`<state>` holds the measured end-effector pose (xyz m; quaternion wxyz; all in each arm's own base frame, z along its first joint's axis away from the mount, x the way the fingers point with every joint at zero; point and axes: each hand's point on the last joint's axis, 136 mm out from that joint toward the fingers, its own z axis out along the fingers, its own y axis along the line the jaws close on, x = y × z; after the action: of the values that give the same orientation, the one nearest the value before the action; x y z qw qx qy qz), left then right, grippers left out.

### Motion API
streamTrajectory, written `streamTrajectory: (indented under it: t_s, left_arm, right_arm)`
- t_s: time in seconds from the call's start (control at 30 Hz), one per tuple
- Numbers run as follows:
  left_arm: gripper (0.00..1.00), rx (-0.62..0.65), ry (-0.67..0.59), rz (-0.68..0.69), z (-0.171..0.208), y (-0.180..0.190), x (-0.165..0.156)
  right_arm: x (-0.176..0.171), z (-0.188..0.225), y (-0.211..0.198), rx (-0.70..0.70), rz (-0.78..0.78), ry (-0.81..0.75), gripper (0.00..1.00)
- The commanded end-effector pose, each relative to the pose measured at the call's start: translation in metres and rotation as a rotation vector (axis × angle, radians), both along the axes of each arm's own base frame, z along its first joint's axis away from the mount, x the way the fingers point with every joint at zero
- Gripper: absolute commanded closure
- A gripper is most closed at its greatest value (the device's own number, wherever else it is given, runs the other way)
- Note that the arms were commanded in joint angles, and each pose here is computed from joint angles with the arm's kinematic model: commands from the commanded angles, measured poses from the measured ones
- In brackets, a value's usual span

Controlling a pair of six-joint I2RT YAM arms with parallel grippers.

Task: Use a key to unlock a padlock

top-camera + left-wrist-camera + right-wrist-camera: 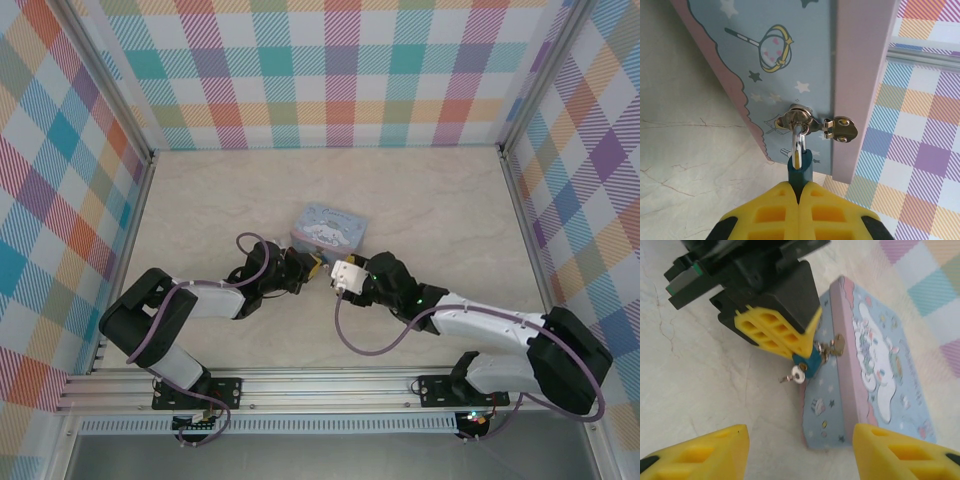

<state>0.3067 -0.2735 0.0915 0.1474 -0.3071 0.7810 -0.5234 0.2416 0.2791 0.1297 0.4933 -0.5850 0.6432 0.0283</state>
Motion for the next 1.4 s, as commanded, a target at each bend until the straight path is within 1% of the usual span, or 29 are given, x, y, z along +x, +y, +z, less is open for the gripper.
streamTrajectory:
  t_s: [0.0,0.27,0.5,0.67,0.77,0.83,1.03,1.27,1.37]
  left_arm:
    - [1.00,-0.042,-0.059,-0.019,0.027,-0.006,0.008]
    - [1.00,-0.058,-0.059,-0.019,0.030,-0.007,0.008]
    - [1.00,-0.063,-0.056,-0.021,0.031,-0.008,0.008]
    - [1.00,-0.066,-0.057,-0.021,0.031,-0.008,0.008]
    - [1.00,-0.067,-0.056,-0.021,0.031,-0.008,0.008]
    - [1.00,-0.068,-0.059,-0.022,0.032,-0.008,0.009]
    - [1.00,-0.071,-0.056,-0.024,0.032,-0.009,0.008]
    - [1.00,-0.071,-0.056,-0.024,0.033,-0.009,0.009]
    - [1.00,-0.071,-0.055,-0.025,0.033,-0.009,0.009]
  right_arm:
    - [0.009,0.010,0.007,-0.094,0.034,-0.203,0.43]
    - [0.020,-0.001,0.019,-0.139,0.015,-0.260,0.48]
    - [0.032,-0.012,0.031,-0.143,-0.008,-0.281,0.53]
    - [0.037,-0.019,0.037,-0.135,-0.015,-0.283,0.60]
    - [0.039,-0.030,0.038,-0.155,-0.013,-0.270,0.63]
    - [0.041,-0.028,0.041,-0.136,-0.022,-0.283,0.66]
    - [0.045,-0.032,0.041,-0.139,-0.035,-0.282,0.74]
    - [0.048,-0.035,0.040,-0.140,-0.057,-0.260,0.90]
    - [0.050,-0.035,0.038,-0.128,-0.080,-0.251,0.95]
